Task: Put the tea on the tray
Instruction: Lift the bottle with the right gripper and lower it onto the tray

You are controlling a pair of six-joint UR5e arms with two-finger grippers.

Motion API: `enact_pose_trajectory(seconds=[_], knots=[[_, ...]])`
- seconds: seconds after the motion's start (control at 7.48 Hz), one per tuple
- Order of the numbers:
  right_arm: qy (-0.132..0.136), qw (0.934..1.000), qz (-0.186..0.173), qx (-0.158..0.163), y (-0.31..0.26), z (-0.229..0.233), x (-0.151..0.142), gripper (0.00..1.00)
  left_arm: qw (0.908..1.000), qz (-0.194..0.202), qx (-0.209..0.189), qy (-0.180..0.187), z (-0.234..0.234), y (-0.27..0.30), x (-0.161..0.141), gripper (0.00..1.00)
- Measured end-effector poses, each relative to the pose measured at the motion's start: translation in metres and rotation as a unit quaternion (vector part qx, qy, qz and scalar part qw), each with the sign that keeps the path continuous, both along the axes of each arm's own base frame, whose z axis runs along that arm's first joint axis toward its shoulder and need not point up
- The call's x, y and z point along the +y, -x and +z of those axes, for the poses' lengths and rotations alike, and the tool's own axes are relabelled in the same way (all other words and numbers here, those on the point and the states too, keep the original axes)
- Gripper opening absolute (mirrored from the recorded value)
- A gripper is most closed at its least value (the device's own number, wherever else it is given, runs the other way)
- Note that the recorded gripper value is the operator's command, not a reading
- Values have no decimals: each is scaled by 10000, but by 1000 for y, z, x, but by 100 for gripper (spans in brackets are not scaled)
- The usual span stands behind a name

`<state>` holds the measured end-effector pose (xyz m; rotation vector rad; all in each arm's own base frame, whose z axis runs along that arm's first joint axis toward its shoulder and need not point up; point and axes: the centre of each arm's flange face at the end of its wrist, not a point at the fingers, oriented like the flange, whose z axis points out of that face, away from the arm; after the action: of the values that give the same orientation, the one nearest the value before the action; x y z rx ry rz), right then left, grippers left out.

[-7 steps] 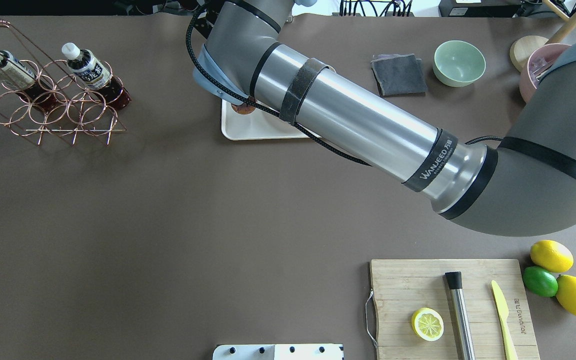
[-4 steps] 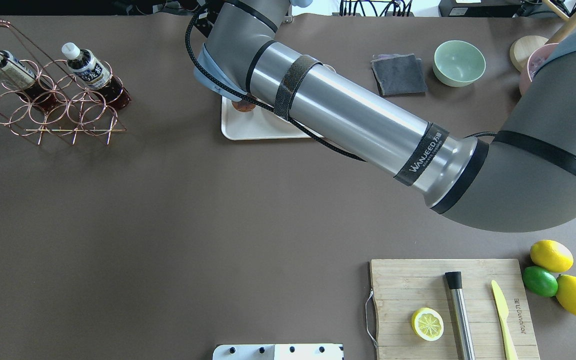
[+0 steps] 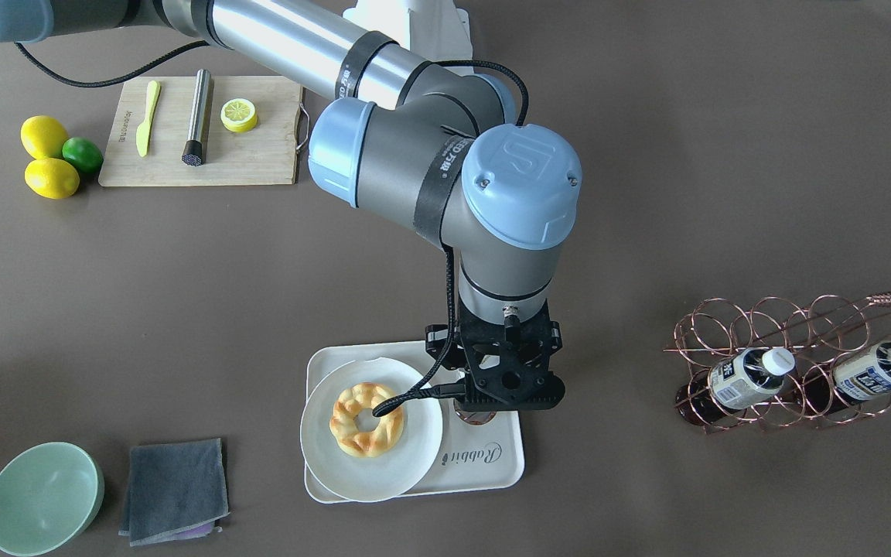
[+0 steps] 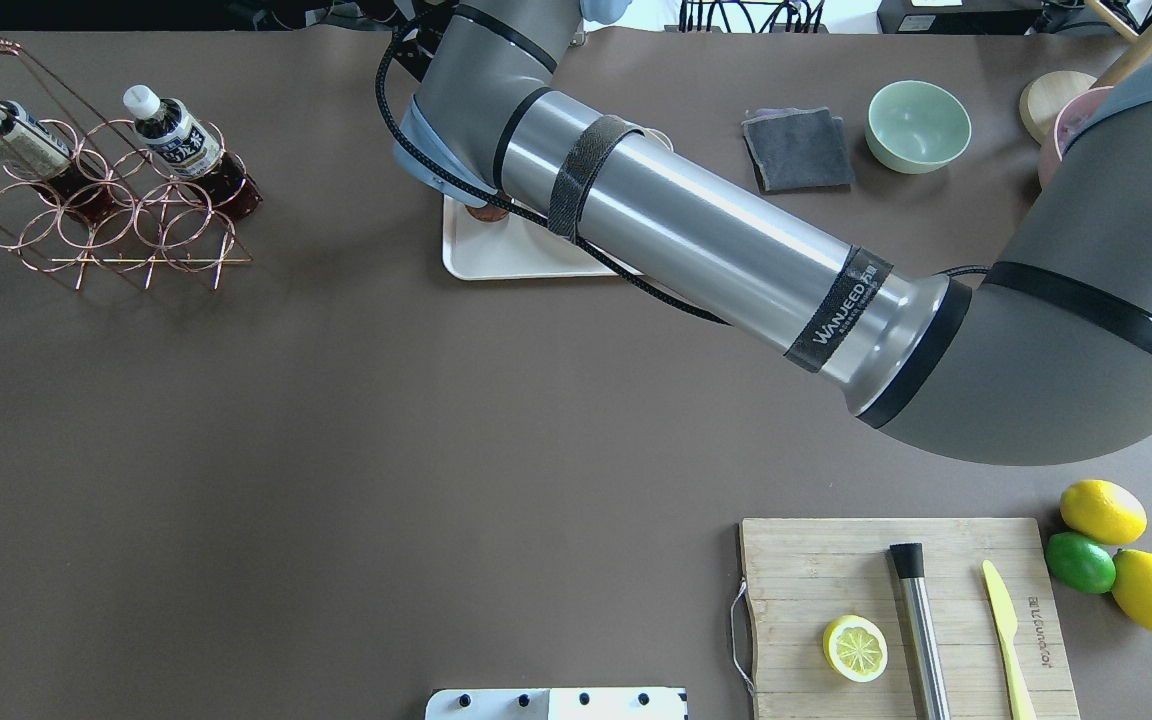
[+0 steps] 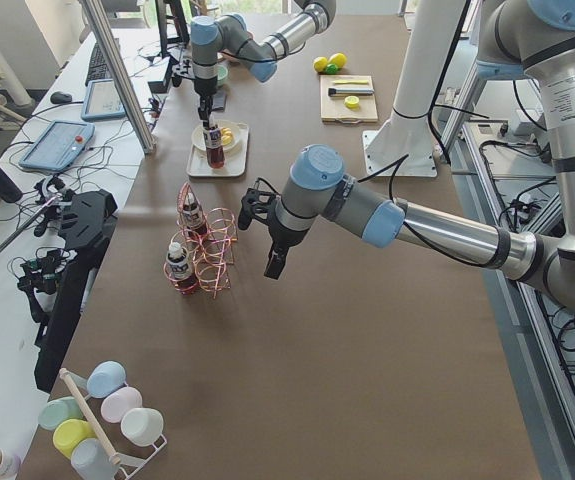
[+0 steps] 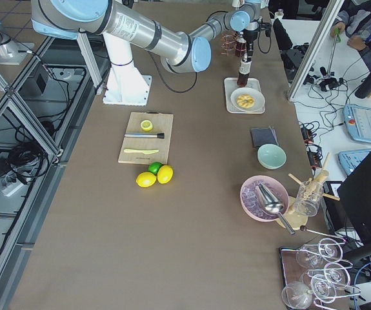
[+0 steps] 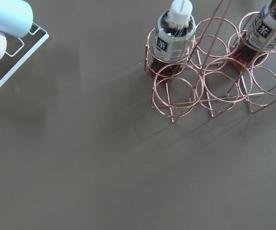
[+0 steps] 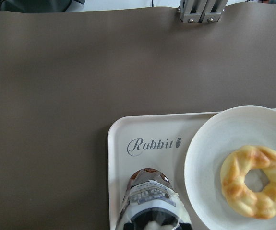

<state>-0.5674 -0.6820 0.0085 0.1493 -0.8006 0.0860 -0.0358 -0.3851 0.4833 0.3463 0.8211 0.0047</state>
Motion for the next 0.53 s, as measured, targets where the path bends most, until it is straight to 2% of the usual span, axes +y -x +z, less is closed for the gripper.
enact_pose_trajectory(seconds=[0.27,0.4,0.53], knots=[[-8,10000,-9,0,2,0,1,62,10000,5,32,-6,2,0,0,97],[-17,10000,-15,9,4,0,3,100,10000,5,35,-6,2,0,0,97],[-24,10000,-15,15,5,0,4,100,10000,5,36,-5,2,0,0,97]])
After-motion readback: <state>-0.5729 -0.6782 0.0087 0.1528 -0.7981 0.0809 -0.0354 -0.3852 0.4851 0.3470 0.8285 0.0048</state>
